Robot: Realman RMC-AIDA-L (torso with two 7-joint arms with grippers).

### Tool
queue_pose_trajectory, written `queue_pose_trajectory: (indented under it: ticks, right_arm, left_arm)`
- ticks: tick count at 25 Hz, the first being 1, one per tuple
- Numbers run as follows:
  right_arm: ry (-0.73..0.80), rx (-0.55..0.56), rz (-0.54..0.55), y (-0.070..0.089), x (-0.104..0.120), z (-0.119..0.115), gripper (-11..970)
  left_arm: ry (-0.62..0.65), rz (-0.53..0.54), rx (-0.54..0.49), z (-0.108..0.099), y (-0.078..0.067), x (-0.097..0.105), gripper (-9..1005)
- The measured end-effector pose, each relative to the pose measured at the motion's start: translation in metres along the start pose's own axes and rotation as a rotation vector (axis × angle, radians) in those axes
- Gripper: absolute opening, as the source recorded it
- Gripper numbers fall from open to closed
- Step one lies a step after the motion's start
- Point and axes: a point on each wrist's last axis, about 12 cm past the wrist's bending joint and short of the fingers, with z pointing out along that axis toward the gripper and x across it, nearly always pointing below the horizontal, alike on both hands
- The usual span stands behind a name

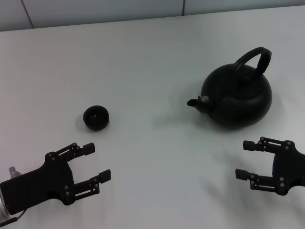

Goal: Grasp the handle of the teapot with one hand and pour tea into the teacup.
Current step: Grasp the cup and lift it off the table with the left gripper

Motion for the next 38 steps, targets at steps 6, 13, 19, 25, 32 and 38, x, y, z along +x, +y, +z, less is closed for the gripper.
queue_pose_trajectory:
  ticks: [6,13,19,25,32,38]
  right_arm:
    - [-0.003,0.005,-0.001,-0.001,0.000,0.000,731]
    - [-0.008,0.009,-0.001,-0.001,-0.001,0.000,732]
    - [-0.013,0.009,-0.003,-0.002,-0.002,0.001,731]
    - [-0.015,0.006,-0.005,-0.002,-0.003,0.001,731]
    - [-0.017,0.003,-0.006,-0.002,-0.004,0.001,732]
    - [-0.020,0.001,-0.007,-0.002,-0.004,0.001,731]
  left_arm:
    - [-0.071,0.027,-0.086,0.002,0.007,-0.005,773]
    - [-0.183,0.090,-0.377,0.003,0.024,-0.005,765]
    - [-0.186,0.096,-0.375,0.006,0.021,-0.004,759]
    - [-0.157,0.099,-0.362,0.007,0.020,-0.001,753]
    - [0.001,0.148,-0.376,0.016,0.019,0.019,746]
    - [0.007,0.162,-0.380,0.018,0.019,0.019,740]
